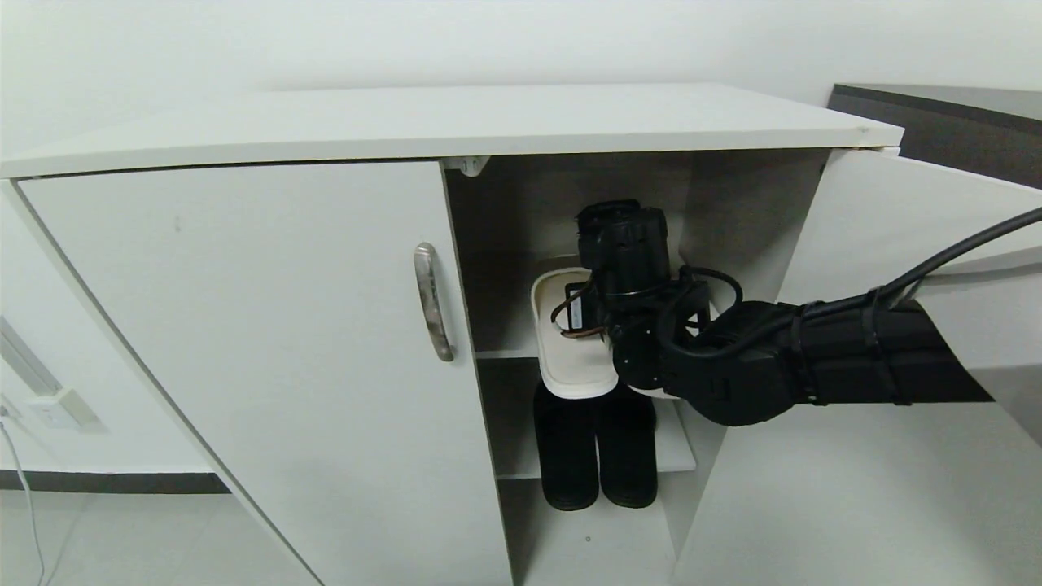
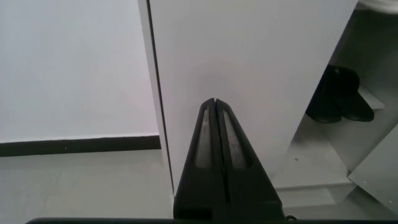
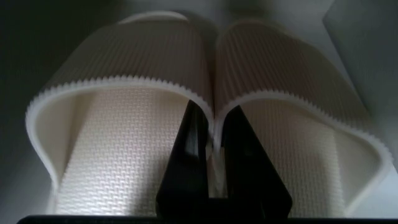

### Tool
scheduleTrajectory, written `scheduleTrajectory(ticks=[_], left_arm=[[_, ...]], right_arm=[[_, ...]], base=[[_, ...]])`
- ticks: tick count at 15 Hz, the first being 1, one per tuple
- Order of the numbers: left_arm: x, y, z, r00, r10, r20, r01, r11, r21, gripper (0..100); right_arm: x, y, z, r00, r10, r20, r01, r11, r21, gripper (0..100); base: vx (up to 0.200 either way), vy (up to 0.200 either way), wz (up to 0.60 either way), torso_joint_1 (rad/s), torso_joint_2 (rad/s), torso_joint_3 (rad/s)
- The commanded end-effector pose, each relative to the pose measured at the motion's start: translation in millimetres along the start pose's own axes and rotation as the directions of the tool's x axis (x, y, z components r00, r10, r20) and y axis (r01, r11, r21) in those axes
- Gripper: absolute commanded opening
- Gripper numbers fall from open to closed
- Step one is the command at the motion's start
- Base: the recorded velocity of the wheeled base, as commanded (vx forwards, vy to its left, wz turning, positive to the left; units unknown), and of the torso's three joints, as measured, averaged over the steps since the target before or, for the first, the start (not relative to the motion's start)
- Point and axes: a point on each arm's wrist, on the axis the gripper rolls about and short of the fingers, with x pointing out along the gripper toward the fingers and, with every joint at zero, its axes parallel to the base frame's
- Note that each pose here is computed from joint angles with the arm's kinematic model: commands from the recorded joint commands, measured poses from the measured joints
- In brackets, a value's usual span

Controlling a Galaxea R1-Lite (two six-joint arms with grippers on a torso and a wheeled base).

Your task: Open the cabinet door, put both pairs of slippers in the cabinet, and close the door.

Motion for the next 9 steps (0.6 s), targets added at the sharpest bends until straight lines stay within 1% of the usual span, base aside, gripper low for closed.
scheduleTrajectory(ticks=[1,3,4,6,9], left_arm=[[0,0.0,-0.1,1.000,0.000,-0.002,0.000,1.000,-0.001,0],[0,0.0,-0.1,1.000,0.000,-0.002,0.000,1.000,-0.001,0],[0,0.0,0.4,1.000,0.000,0.000,0.000,1.000,-0.001,0],[0,0.0,0.4,1.000,0.000,0.000,0.000,1.000,-0.002,0],[0,0.0,0.4,1.000,0.002,0.000,-0.002,1.000,-0.002,0]], right_arm=[[0,1,2,1.000,0.004,0.006,-0.004,1.000,0.004,0],[3,1,6,1.000,-0.005,-0.025,0.005,1.000,0.005,0],[4,-1,13,0.998,0.016,-0.059,-0.015,1.000,0.020,0],[7,0,19,0.995,0.034,-0.089,-0.032,0.999,0.029,0],[28,5,17,0.997,0.015,-0.081,-0.012,0.999,0.042,0]], base=[[0.000,0.000,0.00,0.000,0.00,0.000],[0.000,0.000,0.00,0.000,0.00,0.000],[0.000,0.000,0.00,0.000,0.00,0.000],[0.000,0.000,0.00,0.000,0.00,0.000],[0.000,0.000,0.00,0.000,0.00,0.000]])
